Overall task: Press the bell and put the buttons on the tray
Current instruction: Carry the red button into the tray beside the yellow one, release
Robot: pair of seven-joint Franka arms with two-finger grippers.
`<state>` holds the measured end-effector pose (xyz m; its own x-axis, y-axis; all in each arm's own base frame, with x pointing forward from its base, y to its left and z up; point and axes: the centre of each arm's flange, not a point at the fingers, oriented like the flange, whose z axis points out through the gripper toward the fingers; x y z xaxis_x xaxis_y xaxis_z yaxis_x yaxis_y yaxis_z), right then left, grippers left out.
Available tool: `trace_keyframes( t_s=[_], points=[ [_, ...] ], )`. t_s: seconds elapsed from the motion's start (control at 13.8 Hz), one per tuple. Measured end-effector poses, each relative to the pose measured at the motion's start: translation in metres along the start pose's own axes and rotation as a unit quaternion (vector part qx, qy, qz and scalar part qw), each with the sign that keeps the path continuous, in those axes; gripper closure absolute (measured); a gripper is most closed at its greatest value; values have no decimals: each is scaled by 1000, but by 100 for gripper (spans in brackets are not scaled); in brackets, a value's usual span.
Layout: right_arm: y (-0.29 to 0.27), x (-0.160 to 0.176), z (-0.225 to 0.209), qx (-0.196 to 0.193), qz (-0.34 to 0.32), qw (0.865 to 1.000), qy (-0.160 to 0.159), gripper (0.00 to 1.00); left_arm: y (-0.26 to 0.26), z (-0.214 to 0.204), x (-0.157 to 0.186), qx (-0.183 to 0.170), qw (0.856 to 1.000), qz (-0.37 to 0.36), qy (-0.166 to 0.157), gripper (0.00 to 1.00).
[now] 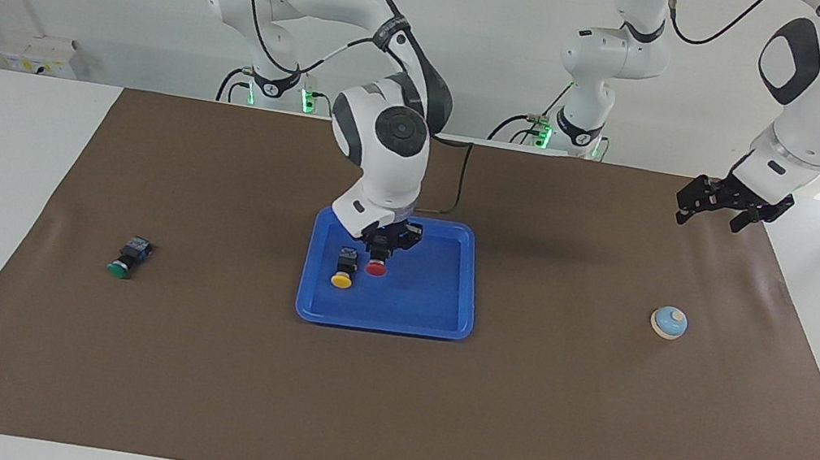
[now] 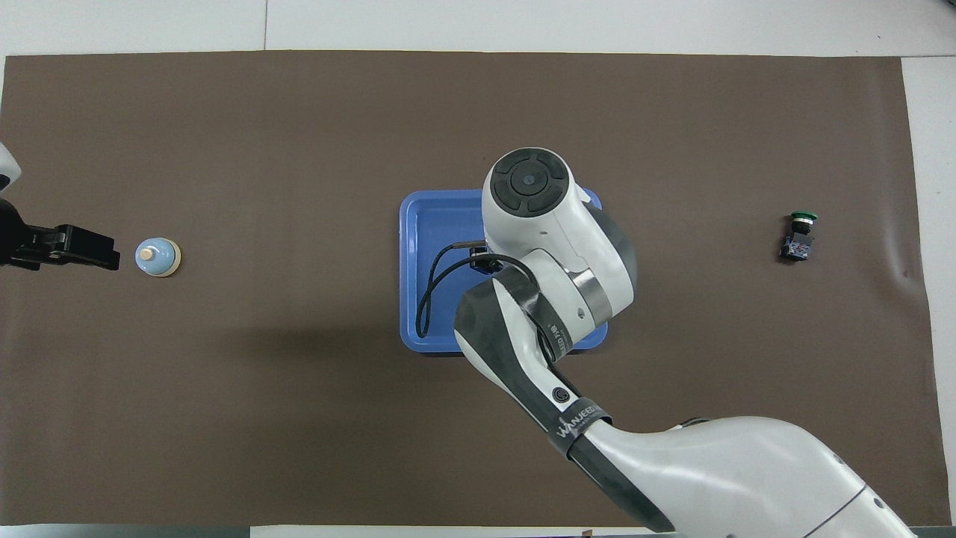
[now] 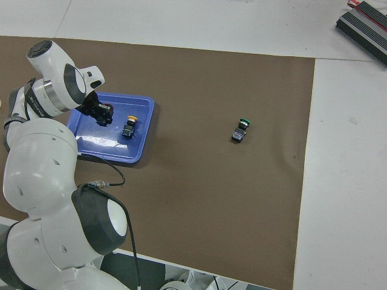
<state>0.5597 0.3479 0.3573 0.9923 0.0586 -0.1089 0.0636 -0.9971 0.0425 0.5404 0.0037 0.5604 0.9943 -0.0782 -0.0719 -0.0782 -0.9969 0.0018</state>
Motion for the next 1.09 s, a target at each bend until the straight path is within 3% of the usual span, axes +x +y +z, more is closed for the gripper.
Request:
trace_keyframes(
  t_s=[0.44, 0.73, 0.8, 1.09],
  points=[
    [-20, -25, 66, -3, -59, 998, -6, 59, 0, 0, 0, 0, 1000, 0, 0, 0],
    [-21, -26, 64, 11, -28, 1000, -6, 59, 0, 0, 0, 0, 1000, 0, 0, 0],
    [-24, -27, 64, 13, -22, 1000, -4, 54, 0, 0, 0, 0, 1000, 0, 0, 0],
    [-28, -30, 60, 11, -9, 1000, -7, 10, 0, 0, 0, 0, 1000, 0, 0, 0]
  ],
)
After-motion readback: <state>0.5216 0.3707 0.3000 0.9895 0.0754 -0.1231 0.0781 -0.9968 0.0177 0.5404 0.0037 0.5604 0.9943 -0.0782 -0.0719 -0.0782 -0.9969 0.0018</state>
